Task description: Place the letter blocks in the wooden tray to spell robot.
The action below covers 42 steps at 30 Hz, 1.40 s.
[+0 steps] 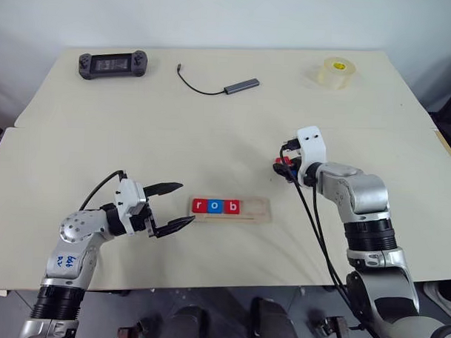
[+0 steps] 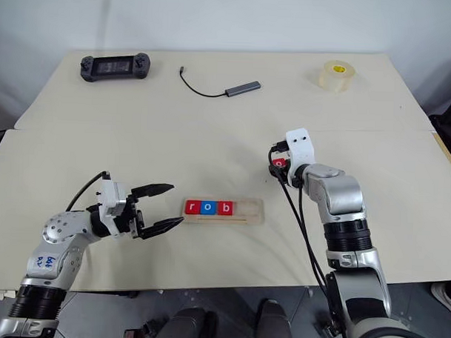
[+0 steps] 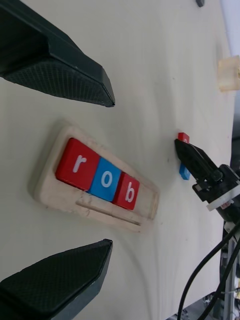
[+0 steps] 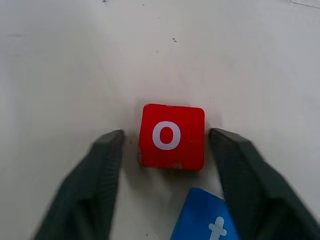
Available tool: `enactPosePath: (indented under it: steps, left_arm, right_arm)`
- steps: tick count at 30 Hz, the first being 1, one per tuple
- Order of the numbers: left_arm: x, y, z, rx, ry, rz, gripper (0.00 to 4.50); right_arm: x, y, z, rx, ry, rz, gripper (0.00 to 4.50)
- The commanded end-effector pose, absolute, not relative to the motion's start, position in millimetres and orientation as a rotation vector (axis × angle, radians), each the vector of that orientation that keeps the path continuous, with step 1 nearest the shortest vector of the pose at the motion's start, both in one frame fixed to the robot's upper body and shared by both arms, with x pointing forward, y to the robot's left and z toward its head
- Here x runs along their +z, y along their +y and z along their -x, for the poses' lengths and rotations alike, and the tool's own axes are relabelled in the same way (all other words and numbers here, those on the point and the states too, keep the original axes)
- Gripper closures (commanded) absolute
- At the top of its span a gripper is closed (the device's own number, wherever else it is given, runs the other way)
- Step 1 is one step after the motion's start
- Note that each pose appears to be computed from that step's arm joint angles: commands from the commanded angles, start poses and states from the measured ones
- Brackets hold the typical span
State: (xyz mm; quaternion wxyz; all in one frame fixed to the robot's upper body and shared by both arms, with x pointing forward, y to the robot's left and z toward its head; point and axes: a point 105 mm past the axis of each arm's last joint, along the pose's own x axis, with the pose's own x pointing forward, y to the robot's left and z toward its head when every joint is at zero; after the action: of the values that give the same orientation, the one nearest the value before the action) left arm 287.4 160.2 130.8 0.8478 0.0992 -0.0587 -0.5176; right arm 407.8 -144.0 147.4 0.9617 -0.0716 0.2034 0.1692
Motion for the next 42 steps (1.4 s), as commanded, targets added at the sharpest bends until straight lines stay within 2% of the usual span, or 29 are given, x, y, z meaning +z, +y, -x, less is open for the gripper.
enactPosePath:
  steps: [1,4,7,12,22,27,29,32,36,38,42]
  left_arm:
    - [142,159,-285,-1.088,-0.167,-0.239,0.0]
    - [142,158,-285,-1.089,-0.168,-0.237,0.0]
    - [142,154,-288,-1.106,-0.171,-0.231,0.0]
    - [141,151,-295,-1.123,-0.175,-0.235,0.0]
    - [143,141,-298,-1.235,-0.19,-0.228,0.0]
    - [140,143,-295,-1.277,-0.163,-0.229,0.0]
    - [140,143,-294,-1.282,-0.16,-0.229,0.0]
    - [140,142,-294,-1.283,-0.163,-0.231,0.0]
    - [142,146,-293,-1.266,-0.171,-0.246,0.0]
    - [142,149,-290,-1.265,-0.171,-0.251,0.0]
    - [143,149,-285,-1.265,-0.177,-0.26,0.0]
  right_arm:
    - [157,-141,-410,0.348,0.369,0.15,3.01]
    - [163,-140,-410,0.364,0.34,0.147,3.05]
    - [192,-130,-400,0.451,0.255,0.092,3.05]
    - [205,-152,-379,0.424,0.251,0.118,3.05]
    - [157,-188,-300,0.232,0.43,0.064,3.05]
    - [134,-183,-284,0.163,0.483,0.023,3.05]
    - [130,-174,-281,0.178,0.492,0.007,2.27]
    - [129,-166,-281,0.211,0.488,-0.008,1.41]
    - [139,-185,-285,0.3,0.464,0.104,0.03]
    - [147,-193,-288,0.367,0.434,0.146,0.03]
    - [161,-193,-285,0.66,0.362,0.304,0.03]
